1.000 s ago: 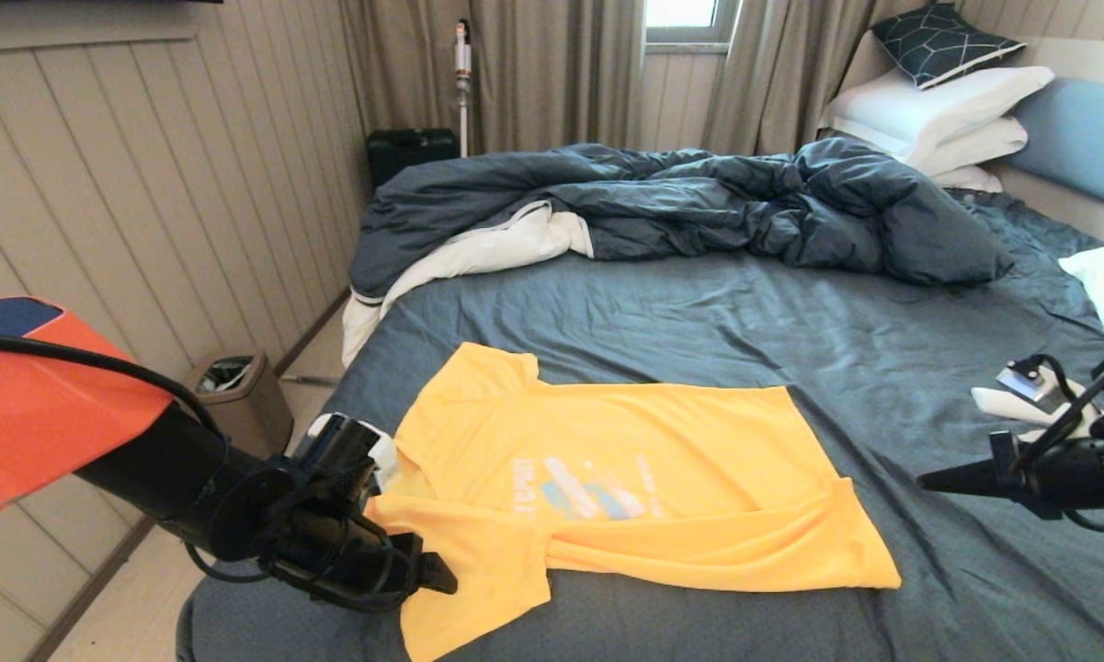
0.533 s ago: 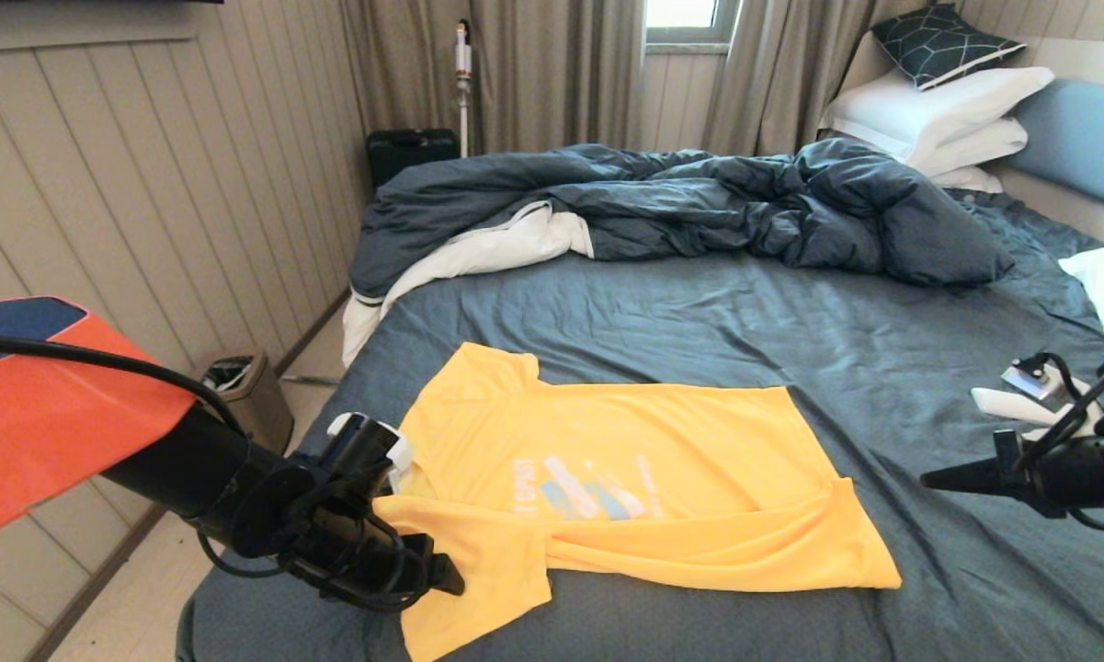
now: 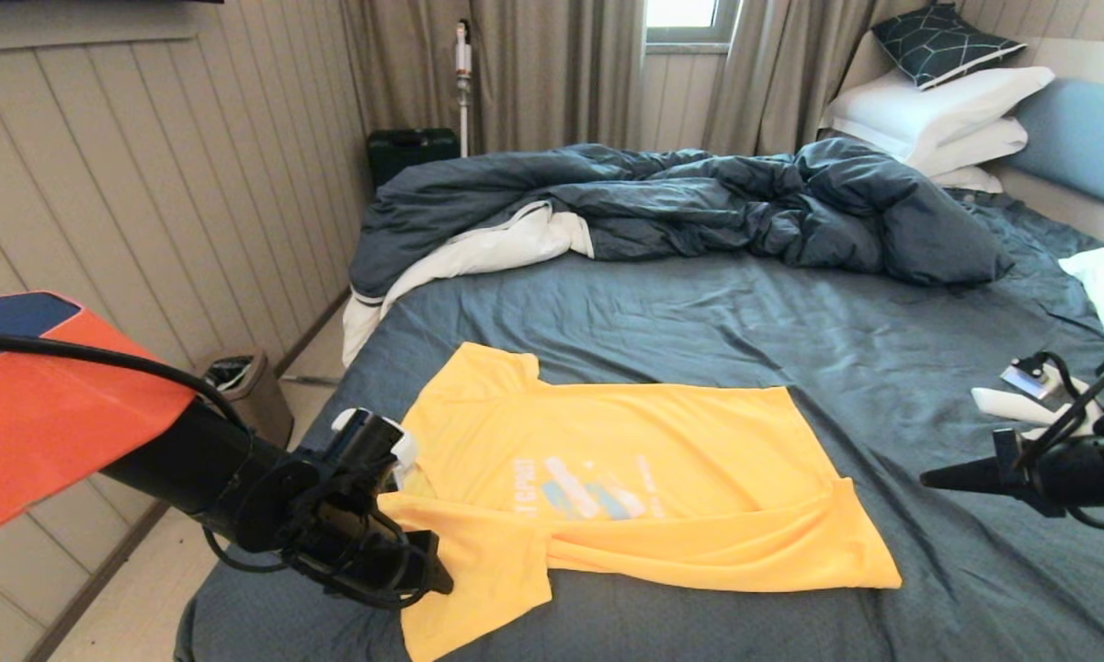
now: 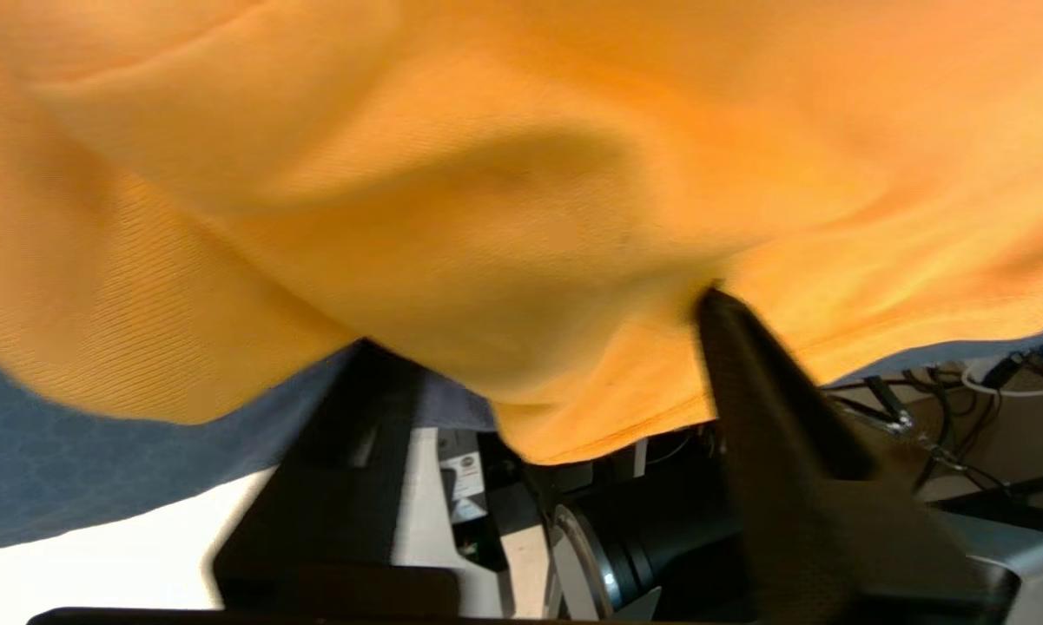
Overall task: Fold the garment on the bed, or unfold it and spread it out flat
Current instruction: Fold the yellow T-shirt
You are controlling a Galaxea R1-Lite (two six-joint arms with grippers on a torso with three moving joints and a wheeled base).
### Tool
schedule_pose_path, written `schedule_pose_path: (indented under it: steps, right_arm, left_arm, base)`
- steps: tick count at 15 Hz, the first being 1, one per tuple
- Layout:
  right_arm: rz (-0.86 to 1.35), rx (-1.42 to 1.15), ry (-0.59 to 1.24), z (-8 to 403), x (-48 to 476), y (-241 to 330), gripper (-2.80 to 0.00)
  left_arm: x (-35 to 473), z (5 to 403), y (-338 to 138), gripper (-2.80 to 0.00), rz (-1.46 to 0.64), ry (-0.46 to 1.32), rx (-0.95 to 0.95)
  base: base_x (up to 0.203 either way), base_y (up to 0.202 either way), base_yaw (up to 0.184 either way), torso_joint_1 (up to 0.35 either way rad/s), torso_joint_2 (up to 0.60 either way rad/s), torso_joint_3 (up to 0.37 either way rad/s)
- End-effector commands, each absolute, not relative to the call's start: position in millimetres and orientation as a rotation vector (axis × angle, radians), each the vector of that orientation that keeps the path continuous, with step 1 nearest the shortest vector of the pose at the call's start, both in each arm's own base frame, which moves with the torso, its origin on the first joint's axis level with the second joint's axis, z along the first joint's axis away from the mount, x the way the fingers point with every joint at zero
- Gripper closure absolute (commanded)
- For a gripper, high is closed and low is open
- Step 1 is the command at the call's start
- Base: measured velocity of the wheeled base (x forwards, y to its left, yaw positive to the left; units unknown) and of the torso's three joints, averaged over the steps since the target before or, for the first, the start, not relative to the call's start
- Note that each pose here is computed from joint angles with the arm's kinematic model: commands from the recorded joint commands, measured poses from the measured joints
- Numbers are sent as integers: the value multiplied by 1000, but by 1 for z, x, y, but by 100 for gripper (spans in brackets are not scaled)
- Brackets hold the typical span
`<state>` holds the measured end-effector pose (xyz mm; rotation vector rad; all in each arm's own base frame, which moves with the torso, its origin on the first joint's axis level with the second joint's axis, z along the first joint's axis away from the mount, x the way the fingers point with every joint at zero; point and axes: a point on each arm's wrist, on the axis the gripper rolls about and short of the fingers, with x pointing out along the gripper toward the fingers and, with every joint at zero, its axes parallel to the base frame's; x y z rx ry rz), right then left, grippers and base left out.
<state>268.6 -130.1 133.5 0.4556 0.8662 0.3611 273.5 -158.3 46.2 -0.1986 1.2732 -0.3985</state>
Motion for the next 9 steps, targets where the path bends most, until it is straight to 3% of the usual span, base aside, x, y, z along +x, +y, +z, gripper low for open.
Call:
schedule_pose_path:
  steps: [1, 9]
  right_arm:
    - [364, 459, 870, 132, 268, -130, 0]
    - [371, 461, 887, 128, 269, -127, 0]
  left_arm:
    - [271, 47, -158, 0, -396, 1276, -201]
    - [253, 77, -162, 0, -426, 1266, -224]
  base:
    - [0, 0, 0, 0, 0, 0]
    - [0, 0, 0, 0, 0, 0]
